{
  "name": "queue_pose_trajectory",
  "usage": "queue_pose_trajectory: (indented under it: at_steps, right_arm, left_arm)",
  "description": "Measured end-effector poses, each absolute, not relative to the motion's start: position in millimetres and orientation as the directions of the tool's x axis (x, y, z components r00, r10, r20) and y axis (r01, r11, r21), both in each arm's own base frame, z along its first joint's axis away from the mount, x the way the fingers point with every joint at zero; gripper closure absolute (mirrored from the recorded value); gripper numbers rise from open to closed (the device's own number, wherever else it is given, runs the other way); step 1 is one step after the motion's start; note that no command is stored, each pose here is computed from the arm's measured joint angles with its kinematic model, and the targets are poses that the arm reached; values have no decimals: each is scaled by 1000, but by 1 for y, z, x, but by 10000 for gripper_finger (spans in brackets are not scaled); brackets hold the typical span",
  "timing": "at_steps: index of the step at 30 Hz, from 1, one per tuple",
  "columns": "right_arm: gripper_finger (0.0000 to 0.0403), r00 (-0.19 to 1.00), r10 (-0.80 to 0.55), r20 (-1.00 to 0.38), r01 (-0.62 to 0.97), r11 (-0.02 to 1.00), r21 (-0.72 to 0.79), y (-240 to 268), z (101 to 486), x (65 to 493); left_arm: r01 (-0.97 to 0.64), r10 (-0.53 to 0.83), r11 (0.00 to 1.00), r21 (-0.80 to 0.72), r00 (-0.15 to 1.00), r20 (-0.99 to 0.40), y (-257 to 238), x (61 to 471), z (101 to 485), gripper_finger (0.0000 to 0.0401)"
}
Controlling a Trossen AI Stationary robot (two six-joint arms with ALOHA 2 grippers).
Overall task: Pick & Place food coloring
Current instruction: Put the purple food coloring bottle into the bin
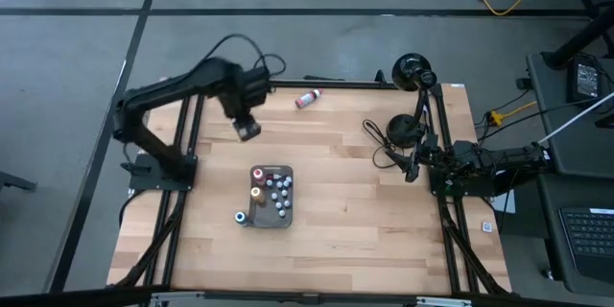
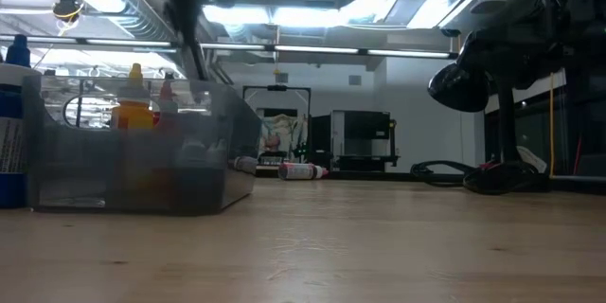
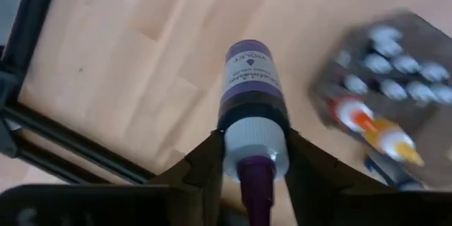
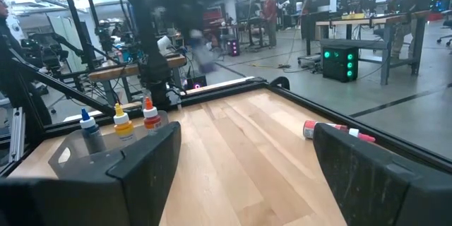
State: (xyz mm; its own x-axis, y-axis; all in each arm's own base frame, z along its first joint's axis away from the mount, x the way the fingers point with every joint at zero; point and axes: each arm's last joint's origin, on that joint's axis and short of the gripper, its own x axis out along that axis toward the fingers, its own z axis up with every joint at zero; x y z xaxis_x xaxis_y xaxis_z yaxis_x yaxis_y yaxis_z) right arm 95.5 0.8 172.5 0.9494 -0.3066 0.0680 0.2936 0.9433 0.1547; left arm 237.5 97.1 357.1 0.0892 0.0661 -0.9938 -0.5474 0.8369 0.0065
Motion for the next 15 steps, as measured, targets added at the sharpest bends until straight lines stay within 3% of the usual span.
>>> queue_pose_trajectory:
  at_steps: [15]
  right_arm:
    - [80,949,-307,68,294,943,155,1,172,95]
  left_arm:
    - [-206,-82,967,-148,297,-951,-44,260,374,284]
